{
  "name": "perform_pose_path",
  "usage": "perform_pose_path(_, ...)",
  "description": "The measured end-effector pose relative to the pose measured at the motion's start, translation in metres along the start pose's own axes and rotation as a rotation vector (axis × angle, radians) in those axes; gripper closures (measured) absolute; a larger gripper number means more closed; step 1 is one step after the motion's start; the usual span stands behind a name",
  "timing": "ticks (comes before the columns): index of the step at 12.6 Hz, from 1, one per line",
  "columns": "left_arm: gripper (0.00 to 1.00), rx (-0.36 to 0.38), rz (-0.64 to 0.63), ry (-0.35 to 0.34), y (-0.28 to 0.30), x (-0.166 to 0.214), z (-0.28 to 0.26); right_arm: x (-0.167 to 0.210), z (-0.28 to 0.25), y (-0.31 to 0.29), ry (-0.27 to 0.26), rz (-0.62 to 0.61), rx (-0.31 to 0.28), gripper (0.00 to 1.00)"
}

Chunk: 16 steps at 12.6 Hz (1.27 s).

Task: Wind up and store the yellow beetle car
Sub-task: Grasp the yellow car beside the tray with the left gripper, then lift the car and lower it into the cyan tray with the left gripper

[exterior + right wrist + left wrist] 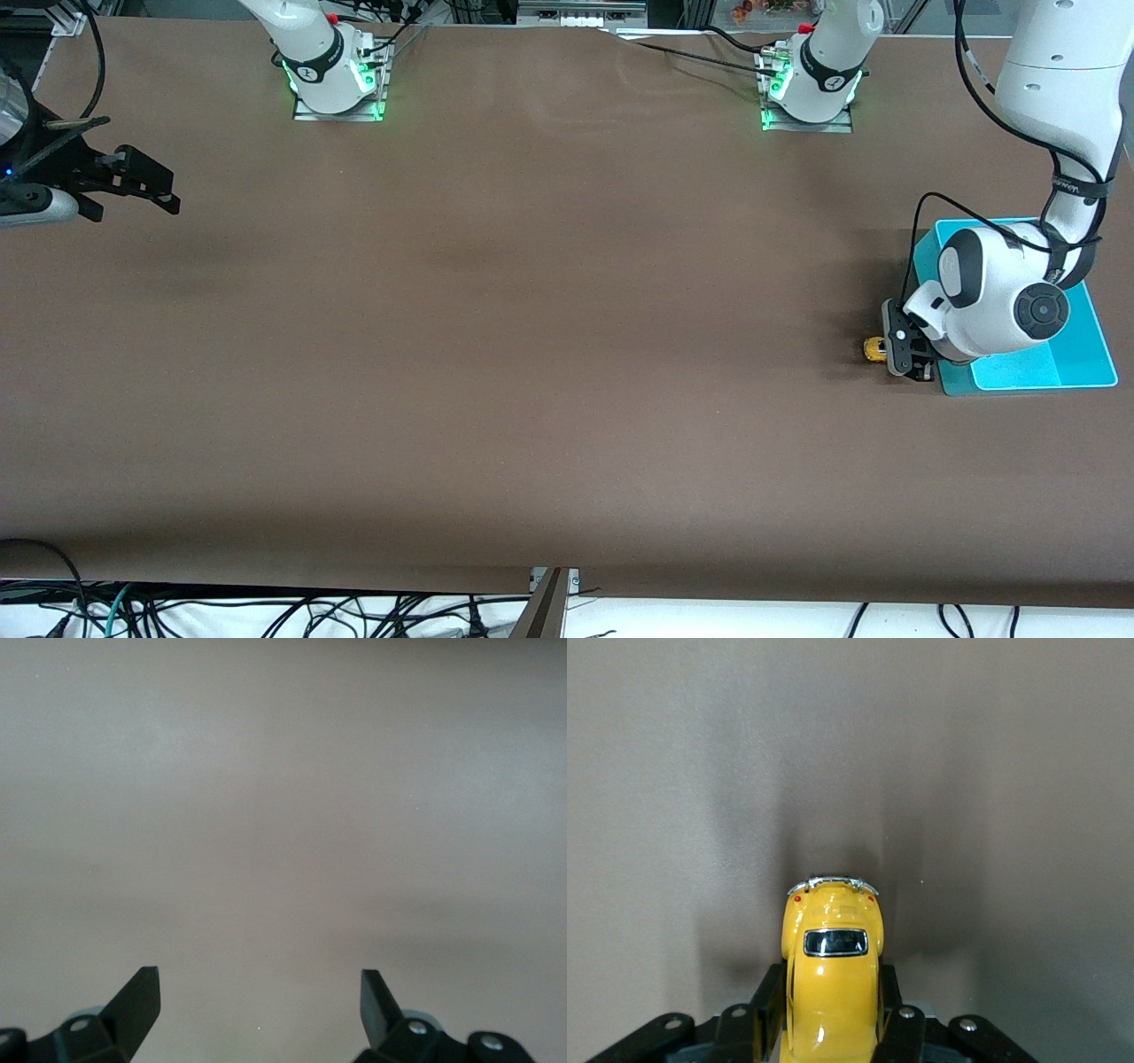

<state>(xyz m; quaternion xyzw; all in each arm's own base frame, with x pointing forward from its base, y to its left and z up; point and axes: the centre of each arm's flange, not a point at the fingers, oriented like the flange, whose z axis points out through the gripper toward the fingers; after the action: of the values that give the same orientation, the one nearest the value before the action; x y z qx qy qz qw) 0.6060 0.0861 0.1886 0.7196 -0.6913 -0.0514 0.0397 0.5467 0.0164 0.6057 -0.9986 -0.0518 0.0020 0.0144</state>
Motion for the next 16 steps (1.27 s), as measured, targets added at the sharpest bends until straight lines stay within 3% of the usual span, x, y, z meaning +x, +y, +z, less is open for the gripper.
perform_pose_path(3, 0.55, -0.027, 0.015, 0.006, -0.001, 0.009, -0.03, -0.001, 0.001, 0.001, -0.006, 0.0, -0.009, 0.0)
perform_pose_path(6, 0.55, -0.121, 0.024, 0.013, 0.003, 0.028, -0.093, 0.0, 0.002, 0.003, -0.012, -0.001, -0.024, 0.0)
perform_pose_path(10, 0.55, -0.245, 0.002, 0.01, 0.009, 0.012, -0.147, 0.002, 0.006, 0.004, -0.02, -0.001, -0.028, 0.0)
perform_pose_path(12, 0.55, -0.272, -0.037, -0.012, 0.016, -0.039, -0.15, 0.002, 0.007, 0.005, -0.022, 0.0, -0.028, 0.0)
perform_pose_path(16, 0.55, -0.289, -0.098, 0.037, 0.04, -0.17, -0.106, 0.002, 0.008, 0.005, -0.023, 0.001, -0.028, 0.0)
